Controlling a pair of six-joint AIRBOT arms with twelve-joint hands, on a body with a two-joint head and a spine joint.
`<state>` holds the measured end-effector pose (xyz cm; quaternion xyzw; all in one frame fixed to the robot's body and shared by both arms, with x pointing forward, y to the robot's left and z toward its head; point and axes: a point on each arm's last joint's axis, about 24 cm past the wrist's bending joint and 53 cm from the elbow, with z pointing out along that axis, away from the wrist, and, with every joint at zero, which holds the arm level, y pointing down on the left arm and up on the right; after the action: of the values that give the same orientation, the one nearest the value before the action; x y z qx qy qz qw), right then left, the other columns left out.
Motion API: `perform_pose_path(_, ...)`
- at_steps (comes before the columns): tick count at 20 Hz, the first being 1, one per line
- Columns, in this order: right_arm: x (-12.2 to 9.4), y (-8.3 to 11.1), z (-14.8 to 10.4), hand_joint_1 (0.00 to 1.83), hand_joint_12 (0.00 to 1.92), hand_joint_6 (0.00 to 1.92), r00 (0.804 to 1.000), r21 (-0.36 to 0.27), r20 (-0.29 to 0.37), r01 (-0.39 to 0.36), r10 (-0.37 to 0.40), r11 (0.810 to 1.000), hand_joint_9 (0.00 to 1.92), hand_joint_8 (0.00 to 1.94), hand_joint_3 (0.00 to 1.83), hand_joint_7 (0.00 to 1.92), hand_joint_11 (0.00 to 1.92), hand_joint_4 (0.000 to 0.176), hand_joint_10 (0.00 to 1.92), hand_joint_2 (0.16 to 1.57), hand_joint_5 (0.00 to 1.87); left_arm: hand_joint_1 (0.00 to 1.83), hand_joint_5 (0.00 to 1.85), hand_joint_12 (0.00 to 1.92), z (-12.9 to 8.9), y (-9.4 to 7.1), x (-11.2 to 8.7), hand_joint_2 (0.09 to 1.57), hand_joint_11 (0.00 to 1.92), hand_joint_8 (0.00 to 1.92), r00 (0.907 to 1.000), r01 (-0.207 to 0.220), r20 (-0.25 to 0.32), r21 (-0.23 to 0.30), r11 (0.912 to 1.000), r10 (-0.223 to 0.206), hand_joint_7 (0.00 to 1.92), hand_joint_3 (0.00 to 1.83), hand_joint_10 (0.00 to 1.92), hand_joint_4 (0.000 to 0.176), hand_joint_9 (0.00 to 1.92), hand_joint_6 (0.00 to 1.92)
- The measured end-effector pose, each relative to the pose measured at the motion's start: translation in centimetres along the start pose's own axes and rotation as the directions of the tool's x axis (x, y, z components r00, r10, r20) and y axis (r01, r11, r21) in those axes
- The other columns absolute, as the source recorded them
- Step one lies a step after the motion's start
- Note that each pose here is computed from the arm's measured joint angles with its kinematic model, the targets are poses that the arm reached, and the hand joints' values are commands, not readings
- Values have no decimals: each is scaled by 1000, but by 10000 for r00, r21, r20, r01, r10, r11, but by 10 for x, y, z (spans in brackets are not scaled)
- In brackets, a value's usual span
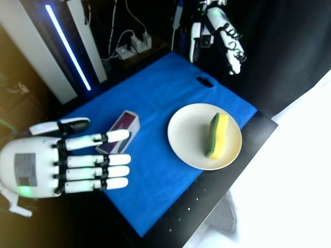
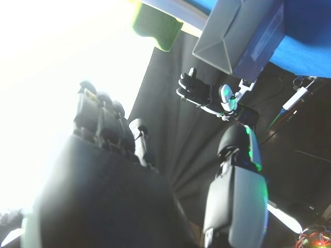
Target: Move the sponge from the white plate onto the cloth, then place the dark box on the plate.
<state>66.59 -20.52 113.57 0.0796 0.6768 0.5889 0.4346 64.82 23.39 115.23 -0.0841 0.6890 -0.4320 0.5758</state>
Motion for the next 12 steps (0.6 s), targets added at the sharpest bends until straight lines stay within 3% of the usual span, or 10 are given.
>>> perform_pose_path(3,0,0,0,650,0,7,10000,-3,13,-41,41,10000,0,0,11,0,0,176,0,885,133,732,223,7,17,4,-7,993,8,0,9983,527,249,196,9984,-532,57,8,0,107,7,0)
perform_pose_path(4,0,0,0,627,0,1,10000,-3,-1,-46,46,10000,0,0,6,0,0,176,0,878,123,759,238,21,28,1,-11,1003,35,6,9966,686,426,361,9970,-701,121,5,4,74,34,2)
perform_pose_path(5,1,0,0,613,0,0,10000,5,-25,-43,43,10000,0,0,4,0,0,176,0,874,115,751,244,43,41,-4,-16,1011,79,8,9949,774,607,591,9952,-810,138,6,15,83,66,3)
perform_pose_path(6,2,0,0,598,0,0,10000,-9,-46,-45,45,10000,0,0,4,0,0,176,0,875,104,731,233,263,55,-12,-19,1042,19,22,9934,834,715,862,9928,-897,144,1,2,107,95,0)
perform_pose_path(7,2,0,0,594,0,0,10000,-12,-70,-38,38,10000,0,0,4,0,0,176,0,876,102,834,197,303,71,-20,-20,1065,3,19,9930,819,759,1101,9905,-905,143,5,1,135,74,1)
perform_pose_path(10,3,0,0,587,0,2,9999,-2,-118,-4,4,10000,0,0,0,0,0,176,0,868,107,747,271,279,118,-37,-13,952,0,6,9982,425,371,1197,9919,-473,227,0,6,106,104,6)
perform_pose_path(11,3,0,0,588,0,3,9999,-6,-125,-5,5,10000,0,0,0,0,0,176,0,869,109,731,283,229,128,-37,-11,933,0,6,9983,443,332,1103,9929,-483,257,0,3,121,105,3)
perform_pose_path(12,3,0,0,626,0,9,9999,-6,-132,2,-2,10000,0,0,0,0,0,176,0,865,127,693,323,477,136,-33,-7,911,0,3,9990,373,221,908,9952,-395,314,4,9,144,209,2)
